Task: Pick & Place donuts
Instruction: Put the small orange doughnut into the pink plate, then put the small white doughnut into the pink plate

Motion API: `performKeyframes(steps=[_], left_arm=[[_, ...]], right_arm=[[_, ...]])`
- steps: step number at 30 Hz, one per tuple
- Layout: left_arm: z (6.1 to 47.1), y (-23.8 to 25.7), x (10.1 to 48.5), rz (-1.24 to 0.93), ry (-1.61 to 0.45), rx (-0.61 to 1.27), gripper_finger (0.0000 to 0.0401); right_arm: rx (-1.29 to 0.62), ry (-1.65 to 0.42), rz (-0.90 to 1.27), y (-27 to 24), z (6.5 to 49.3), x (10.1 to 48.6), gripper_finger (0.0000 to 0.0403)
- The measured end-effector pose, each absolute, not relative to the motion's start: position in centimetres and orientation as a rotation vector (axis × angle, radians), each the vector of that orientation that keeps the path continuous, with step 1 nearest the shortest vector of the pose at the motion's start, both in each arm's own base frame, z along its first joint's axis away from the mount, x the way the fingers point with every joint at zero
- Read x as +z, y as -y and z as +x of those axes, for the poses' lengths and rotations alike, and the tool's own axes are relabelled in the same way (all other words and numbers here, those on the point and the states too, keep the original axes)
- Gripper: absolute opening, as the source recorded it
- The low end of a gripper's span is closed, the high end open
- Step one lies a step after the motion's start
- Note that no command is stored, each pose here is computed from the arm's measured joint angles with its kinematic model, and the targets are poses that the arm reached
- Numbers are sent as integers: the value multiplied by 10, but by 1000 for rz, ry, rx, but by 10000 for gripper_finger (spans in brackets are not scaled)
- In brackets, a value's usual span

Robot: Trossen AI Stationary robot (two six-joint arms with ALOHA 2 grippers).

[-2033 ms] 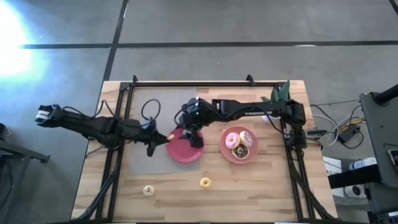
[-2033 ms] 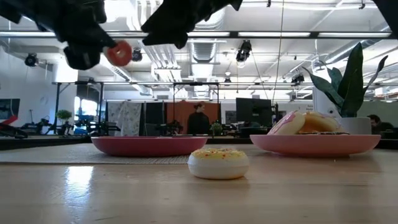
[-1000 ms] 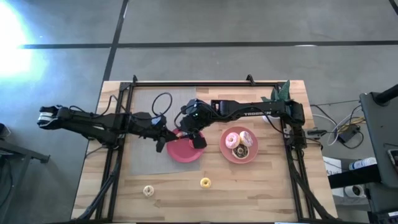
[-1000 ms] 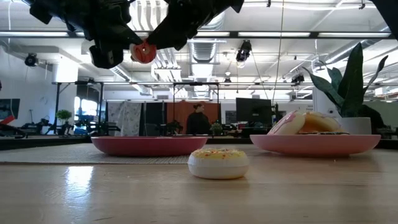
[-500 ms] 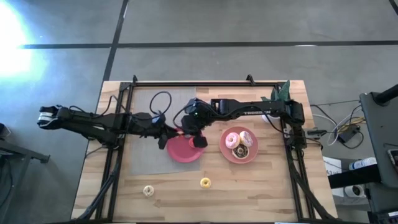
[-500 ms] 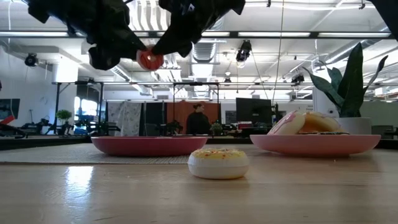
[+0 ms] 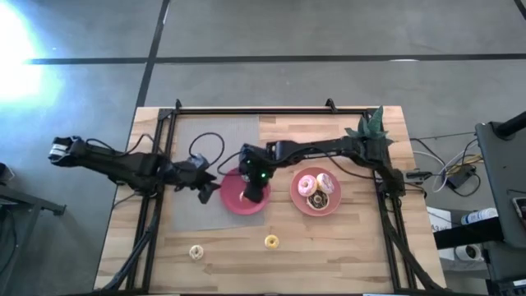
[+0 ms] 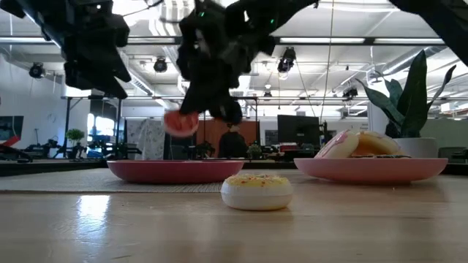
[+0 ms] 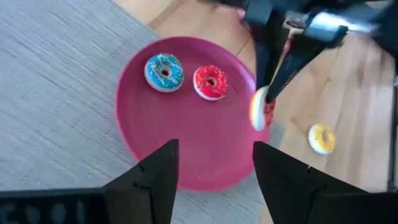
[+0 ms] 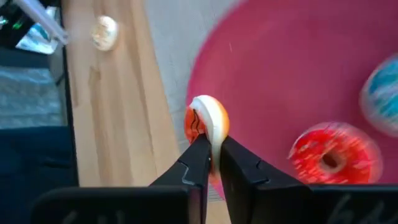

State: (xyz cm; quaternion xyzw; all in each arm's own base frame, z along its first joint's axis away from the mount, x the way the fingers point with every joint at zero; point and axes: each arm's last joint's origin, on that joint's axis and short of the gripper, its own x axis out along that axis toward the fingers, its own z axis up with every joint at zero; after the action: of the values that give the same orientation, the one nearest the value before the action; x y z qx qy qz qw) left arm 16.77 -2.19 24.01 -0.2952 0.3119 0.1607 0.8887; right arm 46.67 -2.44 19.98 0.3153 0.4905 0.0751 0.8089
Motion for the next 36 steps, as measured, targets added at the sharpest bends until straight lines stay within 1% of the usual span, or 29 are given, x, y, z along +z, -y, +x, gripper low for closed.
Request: performKeyframes(steps=[4, 11, 19, 23, 27, 32, 36], left_arm=[[162, 32, 240, -582, -648, 339, 179], [155, 43, 237, -507, -679, 341, 179], [151, 46, 234, -469, -722, 332, 179], [150, 47, 233, -459, -735, 329, 179], [148, 48, 232, -449, -751, 328, 179], [146, 51, 231, -454, -769, 323, 179], [144, 55, 231, -461, -773, 304, 179]], right_arm=[[98, -1117, 781, 20, 470, 180, 44], [-28, -1181, 893, 19, 469, 168, 79], [-260, -1248, 772, 8, 460, 162, 132], [-289, -1279, 744, 3, 456, 161, 158], [-313, -1262, 721, 3, 455, 166, 175], [-326, -1204, 702, 4, 451, 189, 187], [-356, -1192, 670, 5, 446, 199, 190]])
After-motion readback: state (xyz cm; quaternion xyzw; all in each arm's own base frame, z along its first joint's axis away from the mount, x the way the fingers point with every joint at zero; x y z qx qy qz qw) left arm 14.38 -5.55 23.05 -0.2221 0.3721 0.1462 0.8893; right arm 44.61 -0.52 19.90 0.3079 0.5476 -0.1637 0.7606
